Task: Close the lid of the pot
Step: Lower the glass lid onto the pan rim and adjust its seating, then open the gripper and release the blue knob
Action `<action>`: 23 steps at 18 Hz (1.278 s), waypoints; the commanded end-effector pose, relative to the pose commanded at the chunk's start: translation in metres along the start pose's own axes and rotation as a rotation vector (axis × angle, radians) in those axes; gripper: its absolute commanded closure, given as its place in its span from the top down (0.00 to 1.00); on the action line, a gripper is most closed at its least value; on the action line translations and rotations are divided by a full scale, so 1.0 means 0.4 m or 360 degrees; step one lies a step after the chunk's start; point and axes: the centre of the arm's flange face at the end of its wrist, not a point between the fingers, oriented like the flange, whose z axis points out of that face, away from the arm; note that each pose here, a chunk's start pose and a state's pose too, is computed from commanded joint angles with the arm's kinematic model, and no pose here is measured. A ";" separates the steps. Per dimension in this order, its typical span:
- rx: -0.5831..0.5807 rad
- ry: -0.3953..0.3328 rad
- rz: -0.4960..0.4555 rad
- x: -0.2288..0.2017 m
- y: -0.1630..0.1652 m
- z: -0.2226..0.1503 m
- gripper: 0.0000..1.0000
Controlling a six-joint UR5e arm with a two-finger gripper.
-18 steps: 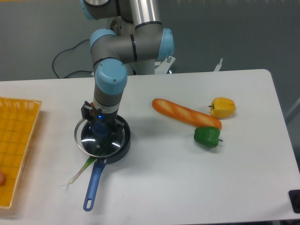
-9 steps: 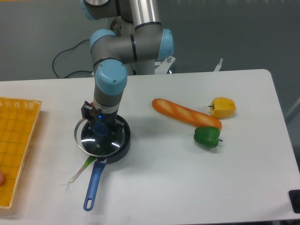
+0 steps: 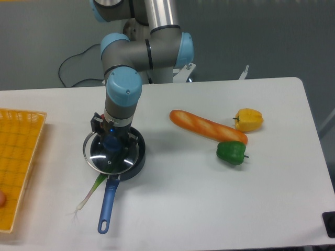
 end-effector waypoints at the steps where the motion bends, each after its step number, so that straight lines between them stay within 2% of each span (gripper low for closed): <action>1: 0.0002 -0.0001 0.0003 -0.001 -0.002 -0.001 0.70; 2: 0.0001 0.0000 0.0000 -0.004 -0.003 -0.001 0.74; 5: 0.0007 -0.0005 0.0000 -0.009 -0.005 -0.007 0.77; 8: 0.0026 -0.0020 0.0004 -0.013 -0.016 -0.026 0.88; 11: 0.0027 -0.0029 0.0010 -0.018 -0.019 -0.031 0.92; 13: 0.0037 -0.0048 0.0015 -0.023 -0.025 -0.043 0.99; 16: 0.0072 -0.0089 0.0020 -0.034 -0.045 -0.084 1.00; 19: 0.0045 -0.0216 0.0036 -0.050 -0.051 -0.120 1.00; 23: 0.0043 -0.0286 0.0109 -0.082 -0.051 -0.163 1.00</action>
